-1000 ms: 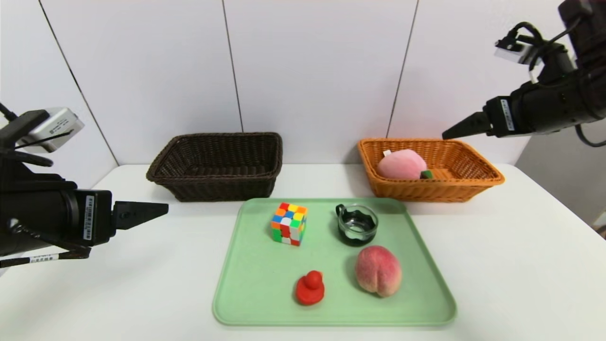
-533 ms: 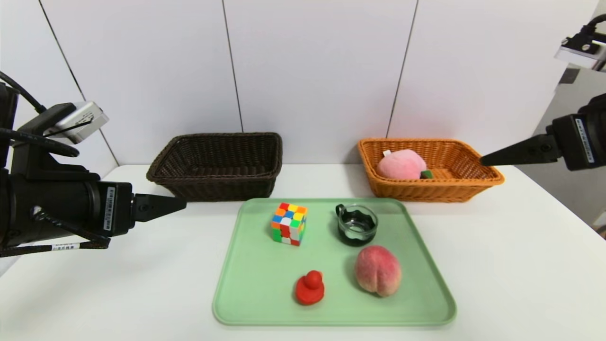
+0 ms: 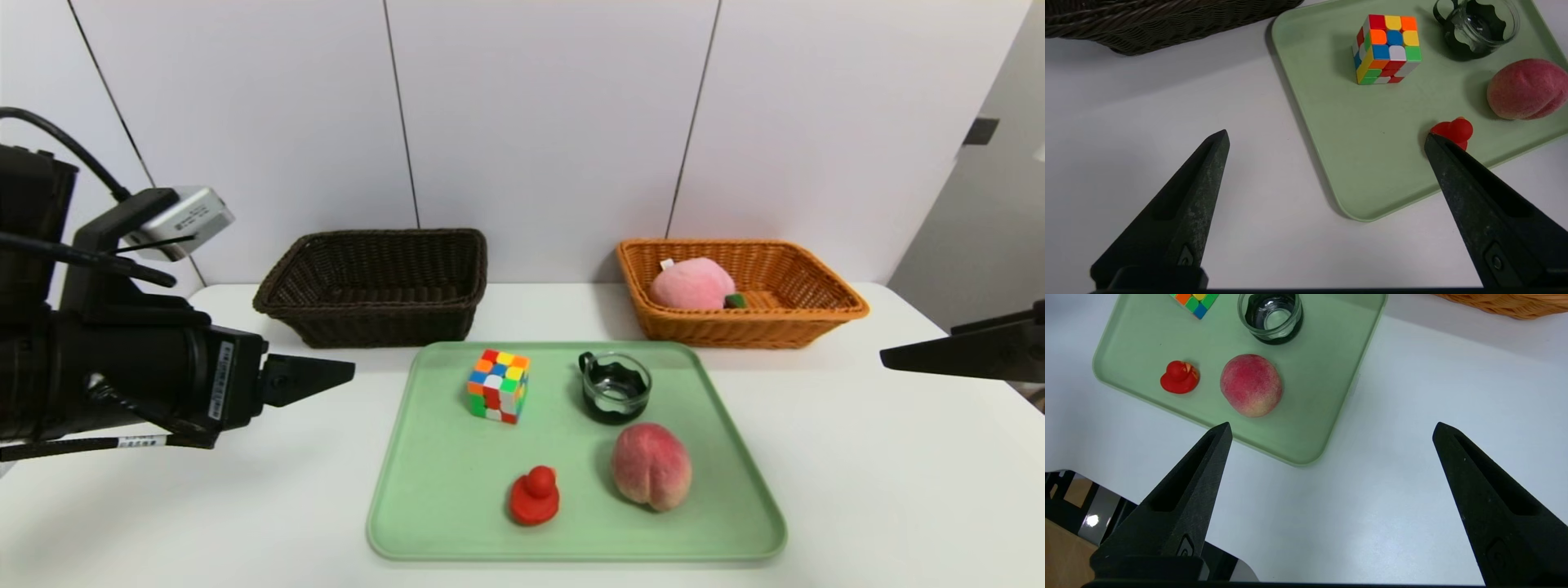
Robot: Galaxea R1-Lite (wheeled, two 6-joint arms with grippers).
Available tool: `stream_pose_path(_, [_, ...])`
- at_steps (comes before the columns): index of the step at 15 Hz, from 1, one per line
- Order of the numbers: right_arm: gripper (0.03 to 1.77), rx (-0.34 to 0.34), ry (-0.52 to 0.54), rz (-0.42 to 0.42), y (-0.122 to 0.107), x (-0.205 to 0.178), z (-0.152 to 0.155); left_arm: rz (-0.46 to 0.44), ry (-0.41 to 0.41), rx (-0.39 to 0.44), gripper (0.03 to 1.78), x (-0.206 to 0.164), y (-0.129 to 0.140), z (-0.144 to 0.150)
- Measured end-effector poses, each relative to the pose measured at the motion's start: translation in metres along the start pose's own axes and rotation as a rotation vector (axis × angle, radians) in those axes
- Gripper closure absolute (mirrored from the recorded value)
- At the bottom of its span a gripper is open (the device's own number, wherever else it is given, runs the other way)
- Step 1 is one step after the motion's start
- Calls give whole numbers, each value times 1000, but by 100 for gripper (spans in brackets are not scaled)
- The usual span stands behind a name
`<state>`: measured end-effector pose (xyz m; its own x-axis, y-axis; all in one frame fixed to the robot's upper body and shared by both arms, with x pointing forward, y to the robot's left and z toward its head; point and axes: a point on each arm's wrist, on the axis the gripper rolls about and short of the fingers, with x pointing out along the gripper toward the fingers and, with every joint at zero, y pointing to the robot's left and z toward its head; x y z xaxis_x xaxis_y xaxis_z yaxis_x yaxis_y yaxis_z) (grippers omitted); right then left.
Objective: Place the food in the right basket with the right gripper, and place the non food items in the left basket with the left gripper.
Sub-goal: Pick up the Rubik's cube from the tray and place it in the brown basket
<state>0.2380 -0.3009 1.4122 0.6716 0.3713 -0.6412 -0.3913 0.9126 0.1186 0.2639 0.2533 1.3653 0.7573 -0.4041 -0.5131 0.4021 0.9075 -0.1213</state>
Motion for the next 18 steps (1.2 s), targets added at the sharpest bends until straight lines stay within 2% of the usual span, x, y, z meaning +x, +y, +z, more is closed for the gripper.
stream_pose_path(3, [11,1,-8,33,2,-3,-3,-39,-4,159,12,17,-8,19])
stream_pose_path(5, [10,2,-5,46,2,-3,-5,-89,-18,228,12,30,-15,38])
stream_pose_path(11, [10,10,17,60,2,0,-10,-219,58,358,12,72,-38,69])
stream_pose_path(15, [10,11,19,105,3,0,-14,-244,79,444,12,106,-50,83])
stream_pose_path(18, [10,13,24,111,3,2,-15,-260,119,550,12,128,-54,89])
